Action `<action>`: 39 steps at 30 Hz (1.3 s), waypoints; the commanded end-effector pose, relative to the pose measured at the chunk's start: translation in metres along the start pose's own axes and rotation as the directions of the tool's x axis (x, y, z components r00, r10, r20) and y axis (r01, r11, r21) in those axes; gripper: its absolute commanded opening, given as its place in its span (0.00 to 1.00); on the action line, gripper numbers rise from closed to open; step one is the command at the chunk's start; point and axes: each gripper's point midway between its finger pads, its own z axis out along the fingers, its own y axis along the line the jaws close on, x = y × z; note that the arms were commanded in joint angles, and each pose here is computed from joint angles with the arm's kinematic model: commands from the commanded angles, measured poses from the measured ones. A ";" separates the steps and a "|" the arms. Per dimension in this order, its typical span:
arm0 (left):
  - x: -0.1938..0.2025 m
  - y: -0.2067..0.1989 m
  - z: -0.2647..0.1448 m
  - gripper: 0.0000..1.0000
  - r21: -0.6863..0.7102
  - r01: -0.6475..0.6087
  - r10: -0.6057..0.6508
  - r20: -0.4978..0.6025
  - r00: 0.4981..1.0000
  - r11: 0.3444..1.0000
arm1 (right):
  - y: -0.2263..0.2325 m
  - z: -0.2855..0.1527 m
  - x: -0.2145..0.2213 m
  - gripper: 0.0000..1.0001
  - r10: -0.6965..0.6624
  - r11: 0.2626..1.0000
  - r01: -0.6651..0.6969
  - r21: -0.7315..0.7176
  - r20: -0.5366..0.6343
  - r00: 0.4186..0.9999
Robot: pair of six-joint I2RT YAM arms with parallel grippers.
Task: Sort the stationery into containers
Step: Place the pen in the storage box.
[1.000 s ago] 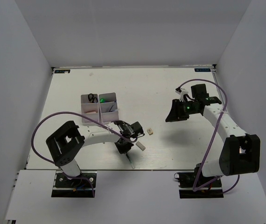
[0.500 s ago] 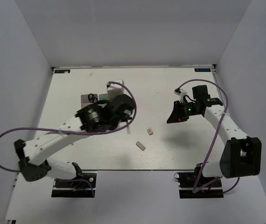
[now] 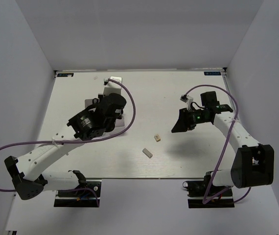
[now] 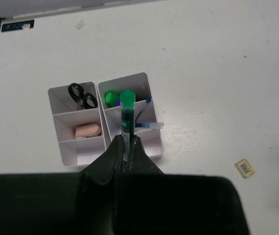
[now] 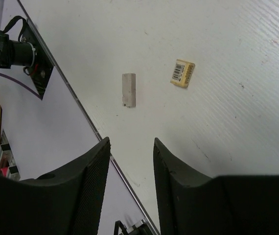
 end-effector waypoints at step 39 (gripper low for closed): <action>0.055 0.015 0.157 0.00 0.083 0.028 -0.030 0.022 0.999 0.996 | -0.010 0.017 0.005 0.50 -0.021 0.999 0.020 -0.030 -0.044 0.999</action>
